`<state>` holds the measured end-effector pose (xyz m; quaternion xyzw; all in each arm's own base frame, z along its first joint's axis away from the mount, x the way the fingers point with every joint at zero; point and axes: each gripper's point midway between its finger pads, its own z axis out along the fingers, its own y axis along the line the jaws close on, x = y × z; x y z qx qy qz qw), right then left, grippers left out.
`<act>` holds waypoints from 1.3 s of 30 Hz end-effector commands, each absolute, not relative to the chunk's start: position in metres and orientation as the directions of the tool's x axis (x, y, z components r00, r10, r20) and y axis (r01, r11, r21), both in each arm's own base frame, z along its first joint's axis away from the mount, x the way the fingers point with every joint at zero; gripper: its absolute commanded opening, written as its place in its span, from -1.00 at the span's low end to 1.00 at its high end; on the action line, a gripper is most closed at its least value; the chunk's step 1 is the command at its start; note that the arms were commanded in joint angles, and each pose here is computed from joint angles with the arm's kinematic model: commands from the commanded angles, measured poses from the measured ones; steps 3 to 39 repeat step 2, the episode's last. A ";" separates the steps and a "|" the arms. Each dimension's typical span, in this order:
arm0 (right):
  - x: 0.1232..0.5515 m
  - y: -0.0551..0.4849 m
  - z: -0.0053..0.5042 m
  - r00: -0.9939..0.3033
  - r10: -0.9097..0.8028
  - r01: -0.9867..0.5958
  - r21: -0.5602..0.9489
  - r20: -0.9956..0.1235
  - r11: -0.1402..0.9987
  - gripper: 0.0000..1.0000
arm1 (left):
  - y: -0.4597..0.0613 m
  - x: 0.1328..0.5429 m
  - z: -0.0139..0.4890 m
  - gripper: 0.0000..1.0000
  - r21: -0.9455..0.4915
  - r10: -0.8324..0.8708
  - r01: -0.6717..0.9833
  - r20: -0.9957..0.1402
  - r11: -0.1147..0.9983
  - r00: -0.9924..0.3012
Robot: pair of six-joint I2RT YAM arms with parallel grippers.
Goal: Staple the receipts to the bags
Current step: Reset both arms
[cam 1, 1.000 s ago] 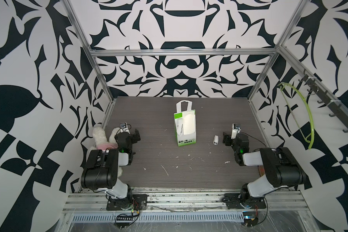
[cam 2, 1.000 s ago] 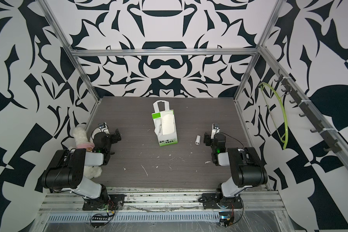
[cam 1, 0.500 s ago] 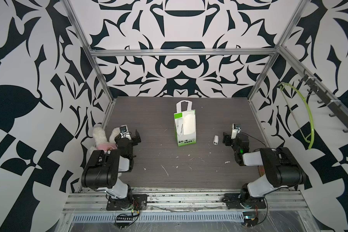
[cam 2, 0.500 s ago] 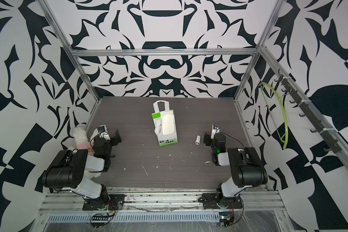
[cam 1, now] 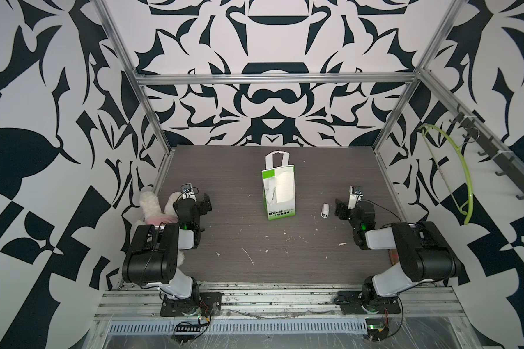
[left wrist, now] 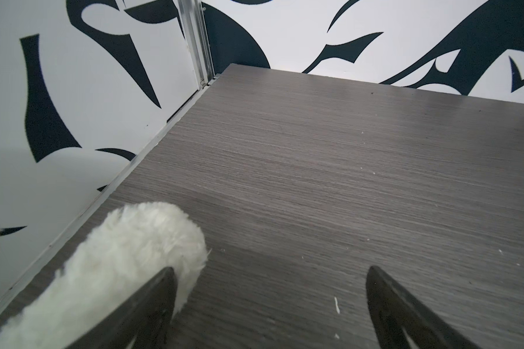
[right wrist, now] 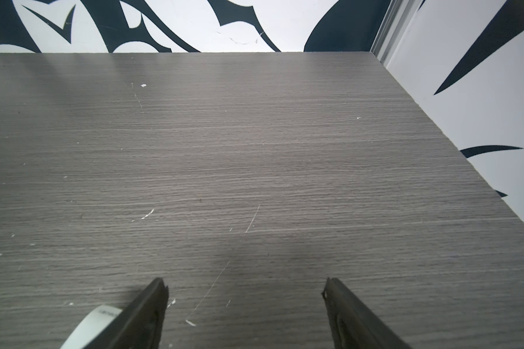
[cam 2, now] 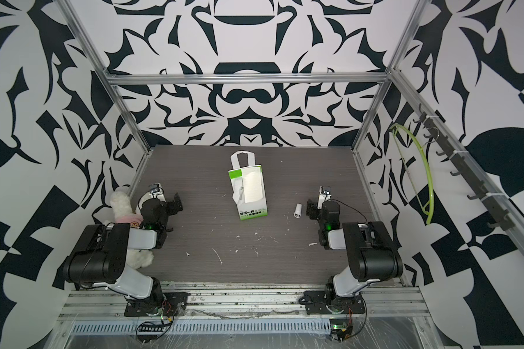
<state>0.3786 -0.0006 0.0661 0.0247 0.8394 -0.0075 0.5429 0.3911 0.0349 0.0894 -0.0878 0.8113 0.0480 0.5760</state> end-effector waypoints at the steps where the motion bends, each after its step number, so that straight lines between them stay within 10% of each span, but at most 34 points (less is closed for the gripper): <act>1: 0.384 -0.002 0.080 -0.362 0.034 0.057 0.014 -0.931 0.998 0.68 | 0.036 0.393 0.089 0.98 -0.052 -0.112 -0.183 -0.936 0.982 -0.333; 39: 0.384 -0.002 0.080 -0.362 0.034 0.057 0.014 -0.932 0.998 0.68 | 0.036 0.392 0.090 0.98 -0.052 -0.111 -0.182 -0.937 0.982 -0.331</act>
